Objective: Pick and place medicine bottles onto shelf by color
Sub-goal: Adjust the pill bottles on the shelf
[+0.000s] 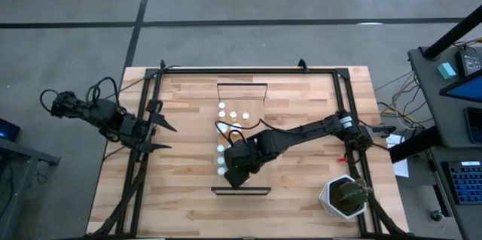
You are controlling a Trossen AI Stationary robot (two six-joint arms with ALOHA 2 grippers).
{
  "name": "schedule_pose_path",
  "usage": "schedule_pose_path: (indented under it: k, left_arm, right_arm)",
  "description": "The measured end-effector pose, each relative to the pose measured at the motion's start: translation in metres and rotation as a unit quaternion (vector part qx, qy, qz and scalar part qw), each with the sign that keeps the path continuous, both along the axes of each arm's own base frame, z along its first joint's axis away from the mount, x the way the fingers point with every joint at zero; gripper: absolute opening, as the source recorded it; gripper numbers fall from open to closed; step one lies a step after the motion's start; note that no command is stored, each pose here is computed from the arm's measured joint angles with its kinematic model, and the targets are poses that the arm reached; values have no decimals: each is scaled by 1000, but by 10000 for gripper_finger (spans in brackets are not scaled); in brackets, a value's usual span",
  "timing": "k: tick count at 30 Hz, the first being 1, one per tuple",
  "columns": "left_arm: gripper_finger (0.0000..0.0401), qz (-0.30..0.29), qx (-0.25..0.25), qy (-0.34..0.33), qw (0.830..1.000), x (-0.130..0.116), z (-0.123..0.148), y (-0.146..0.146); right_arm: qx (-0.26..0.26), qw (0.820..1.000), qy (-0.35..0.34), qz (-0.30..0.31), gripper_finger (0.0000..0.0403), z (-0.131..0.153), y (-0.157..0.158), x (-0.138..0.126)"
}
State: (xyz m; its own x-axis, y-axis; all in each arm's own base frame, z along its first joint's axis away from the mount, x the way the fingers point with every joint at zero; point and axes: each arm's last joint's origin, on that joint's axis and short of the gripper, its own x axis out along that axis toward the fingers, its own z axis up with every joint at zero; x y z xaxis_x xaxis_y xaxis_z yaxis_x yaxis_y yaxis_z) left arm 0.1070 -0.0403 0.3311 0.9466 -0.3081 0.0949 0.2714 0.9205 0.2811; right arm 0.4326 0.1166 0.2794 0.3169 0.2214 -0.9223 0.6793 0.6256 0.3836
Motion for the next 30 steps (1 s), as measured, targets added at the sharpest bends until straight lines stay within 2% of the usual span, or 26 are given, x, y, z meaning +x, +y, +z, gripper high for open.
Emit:
schedule_pose_path:
  k: [4, 7, 11, 14, 24, 30]
  left_arm:
    - [212, 0, 0, -1, 1000, 0, 0, 0]
    - [212, 0, 0, 0, 1000, 0, 0, 0]
    - [212, 0, 0, 0, 1000, 0, 0, 0]
    - [212, 0, 0, 0, 1000, 0, 0, 0]
    - [212, 0, 0, 1, 1000, 0, 0, 0]
    - [212, 0, 0, 1, 1000, 0, 0, 0]
  right_arm:
    - [-33, 997, 30, 67, 139, 2, -3, -9]
    - [-59, 989, 51, 128, 111, -2, -4, -16]
    - [-71, 979, 21, 188, 58, -9, 1, -12]
    - [-73, 976, 10, 206, 19, -15, 2, -10]
    - [-103, 955, -1, 277, 9, -25, 2, -11]
    - [-105, 953, -24, 282, 9, -22, 3, -11]
